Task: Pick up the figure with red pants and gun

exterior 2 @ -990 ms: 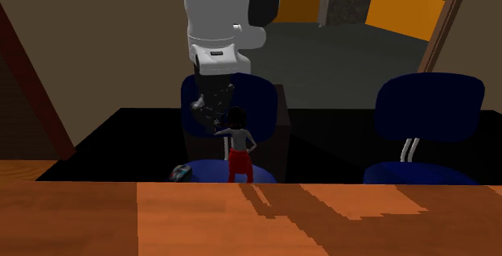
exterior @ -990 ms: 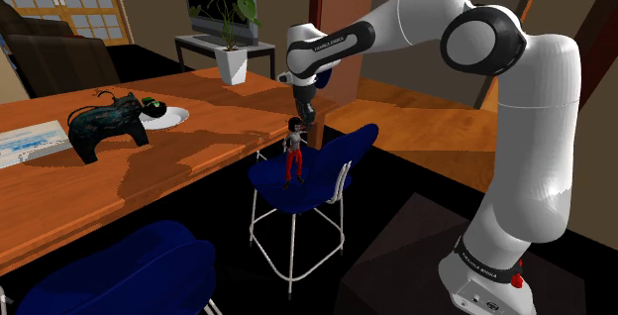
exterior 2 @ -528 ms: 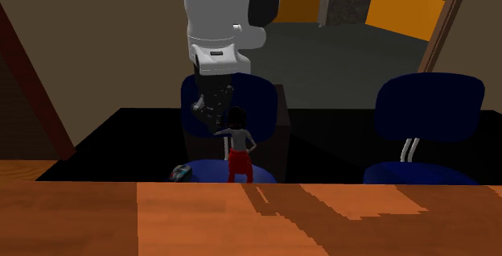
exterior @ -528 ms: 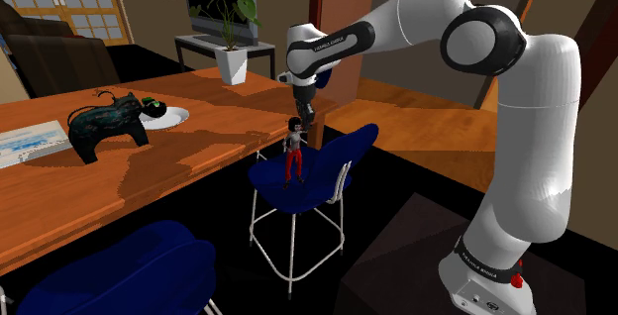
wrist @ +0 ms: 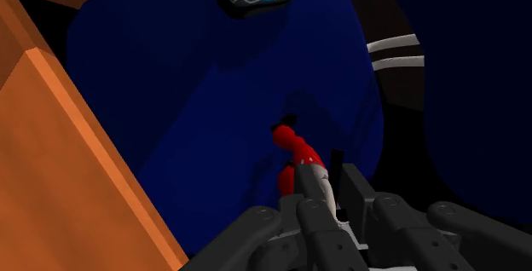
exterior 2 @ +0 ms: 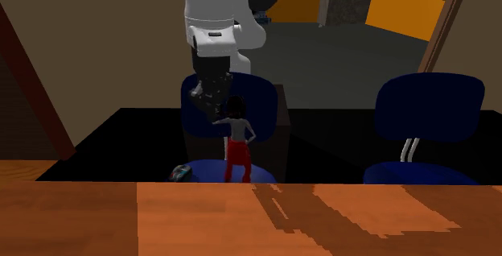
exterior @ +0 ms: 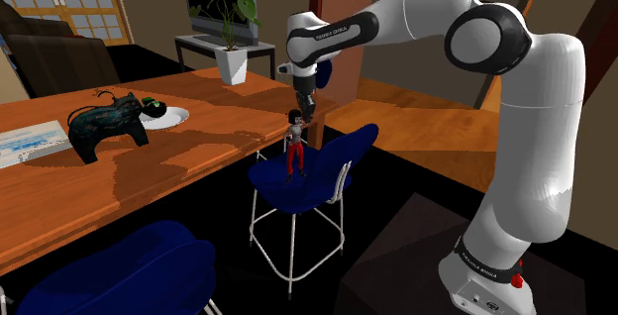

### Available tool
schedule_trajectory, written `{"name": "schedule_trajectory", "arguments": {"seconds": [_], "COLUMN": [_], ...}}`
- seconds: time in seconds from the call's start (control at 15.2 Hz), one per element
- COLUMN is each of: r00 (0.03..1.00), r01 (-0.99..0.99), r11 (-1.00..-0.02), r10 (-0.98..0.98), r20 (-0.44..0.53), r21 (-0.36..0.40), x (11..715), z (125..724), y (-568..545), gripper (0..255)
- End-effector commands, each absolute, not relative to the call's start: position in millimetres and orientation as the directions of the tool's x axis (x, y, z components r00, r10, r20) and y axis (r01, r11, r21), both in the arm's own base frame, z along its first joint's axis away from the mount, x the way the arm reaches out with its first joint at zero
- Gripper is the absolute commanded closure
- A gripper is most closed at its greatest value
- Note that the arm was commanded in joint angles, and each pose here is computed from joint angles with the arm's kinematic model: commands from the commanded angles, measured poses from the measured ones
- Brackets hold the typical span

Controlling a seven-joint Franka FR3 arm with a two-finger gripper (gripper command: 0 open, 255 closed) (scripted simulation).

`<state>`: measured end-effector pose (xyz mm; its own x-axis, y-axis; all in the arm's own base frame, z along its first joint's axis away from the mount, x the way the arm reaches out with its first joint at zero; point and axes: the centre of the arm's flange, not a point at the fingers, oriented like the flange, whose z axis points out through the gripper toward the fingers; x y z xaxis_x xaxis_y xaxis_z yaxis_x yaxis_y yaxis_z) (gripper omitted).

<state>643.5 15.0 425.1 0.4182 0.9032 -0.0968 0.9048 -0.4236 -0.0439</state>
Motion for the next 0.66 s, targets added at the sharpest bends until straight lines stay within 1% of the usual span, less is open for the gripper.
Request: {"name": "schedule_trajectory", "arguments": {"seconds": [0.0,0.46,0.59], "r00": [0.418,0.418,0.418], "r01": [0.905,0.905,0.905], "r11": [-0.424,-0.424,-0.424], "r10": [0.903,0.903,0.903], "r20": [-0.097,-0.097,-0.097], "r21": [-0.044,-0.044,-0.044], "x": [643,643,643], "z": [436,473,474], "y": [16,16,16], "gripper": [255,255,255]}}
